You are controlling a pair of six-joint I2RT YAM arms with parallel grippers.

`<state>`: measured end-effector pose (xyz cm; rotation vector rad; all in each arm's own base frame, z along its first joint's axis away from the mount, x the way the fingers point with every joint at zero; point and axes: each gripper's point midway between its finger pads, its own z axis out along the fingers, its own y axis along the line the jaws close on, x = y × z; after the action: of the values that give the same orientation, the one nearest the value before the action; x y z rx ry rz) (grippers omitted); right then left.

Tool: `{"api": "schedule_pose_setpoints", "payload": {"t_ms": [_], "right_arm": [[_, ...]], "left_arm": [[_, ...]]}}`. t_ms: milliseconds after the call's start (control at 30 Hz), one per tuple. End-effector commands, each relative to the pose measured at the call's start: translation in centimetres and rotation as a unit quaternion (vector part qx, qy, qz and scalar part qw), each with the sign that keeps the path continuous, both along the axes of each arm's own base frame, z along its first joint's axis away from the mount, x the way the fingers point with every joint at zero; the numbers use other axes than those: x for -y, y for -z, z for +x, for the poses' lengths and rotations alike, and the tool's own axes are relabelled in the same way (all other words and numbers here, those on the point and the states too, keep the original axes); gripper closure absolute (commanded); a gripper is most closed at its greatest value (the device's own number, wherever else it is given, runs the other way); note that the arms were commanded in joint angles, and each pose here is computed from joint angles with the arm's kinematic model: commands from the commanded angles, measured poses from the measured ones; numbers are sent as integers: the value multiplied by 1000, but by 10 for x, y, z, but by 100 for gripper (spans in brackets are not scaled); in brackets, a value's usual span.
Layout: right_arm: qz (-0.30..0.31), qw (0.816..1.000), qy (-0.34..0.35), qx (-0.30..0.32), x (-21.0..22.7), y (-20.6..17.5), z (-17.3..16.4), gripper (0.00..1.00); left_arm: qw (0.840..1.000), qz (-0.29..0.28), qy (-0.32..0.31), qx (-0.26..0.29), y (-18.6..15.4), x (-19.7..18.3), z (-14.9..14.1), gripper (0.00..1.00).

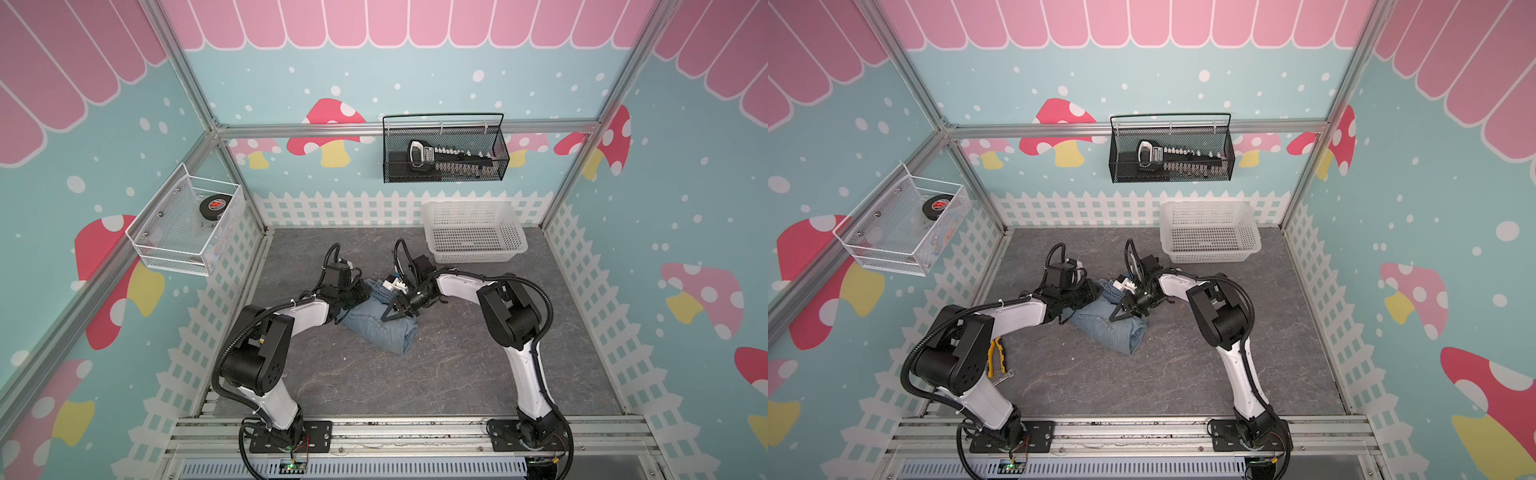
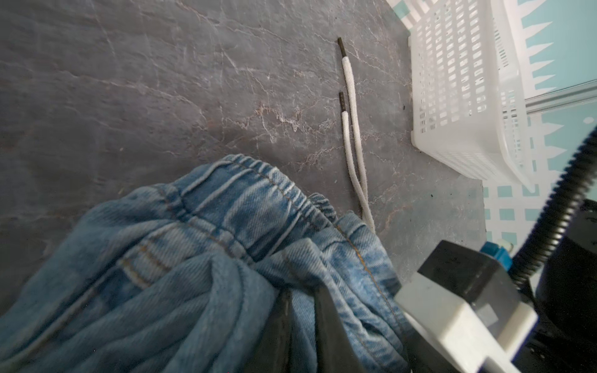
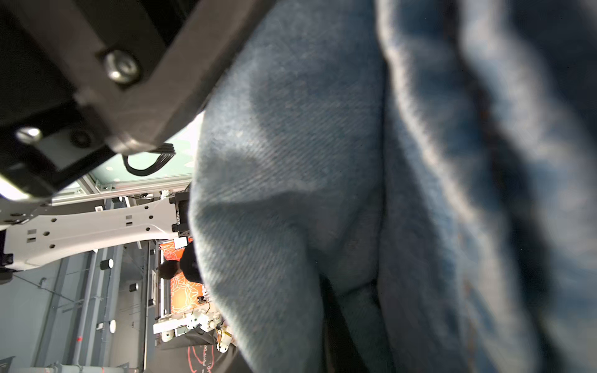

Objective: Roll up the long pants
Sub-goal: Roll the long pant at the center of the board.

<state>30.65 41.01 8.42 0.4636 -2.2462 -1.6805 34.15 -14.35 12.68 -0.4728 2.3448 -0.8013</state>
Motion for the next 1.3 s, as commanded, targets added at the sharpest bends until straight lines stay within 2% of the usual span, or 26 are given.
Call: {"api": "schedule_pose_setpoints", "payload": {"t_ms": [0, 167, 233, 267, 367, 467, 567, 667, 700, 733, 800, 867, 1133, 1267], "right_arm": [[-10, 1000, 26, 2, 10, 15, 24, 100], [-28, 999, 42, -7, 23, 36, 33, 96], [-37, 998, 45, -3, 28, 41, 36, 90], [-45, 998, 47, 5, 31, 44, 38, 83], [-77, 995, 49, 52, 41, 38, 44, 70], [-117, 984, 47, 130, 53, 13, 49, 64], [-190, 951, 53, 237, 70, -22, 56, 60], [-255, 897, 49, 356, 76, -63, 51, 62], [-272, 878, 43, 392, 75, -76, 46, 66], [-283, 861, 35, 421, 71, -86, 40, 74], [-302, 842, 18, 447, 61, -92, 28, 90], [-302, 845, 2, 441, 49, -83, 15, 100], [-314, 888, -15, 335, 41, 29, -14, 100], [-342, 891, -28, 296, 58, 74, -28, 100]], "left_arm": [[1000, 1, 5, 11, 12, 6, 19, 74], [1000, 6, 11, -23, 55, 13, 38, 76], [1000, 3, 10, -30, 69, 13, 45, 77], [999, 5, 8, -34, 75, 12, 48, 77], [999, 18, 7, -49, 91, 8, 52, 77], [998, 25, 5, -64, 102, 3, 52, 78], [997, 25, 4, -71, 107, 1, 51, 78], [997, 24, 6, -75, 110, 2, 51, 78], [997, 23, 7, -76, 111, 3, 51, 78], [997, 22, 7, -78, 111, 3, 51, 77], [997, 19, 8, -77, 110, 4, 51, 78], [997, 19, 7, -77, 110, 4, 52, 78], [997, 19, 8, -73, 99, 3, 51, 78], [998, 13, 5, -66, 84, -2, 52, 78]]}}
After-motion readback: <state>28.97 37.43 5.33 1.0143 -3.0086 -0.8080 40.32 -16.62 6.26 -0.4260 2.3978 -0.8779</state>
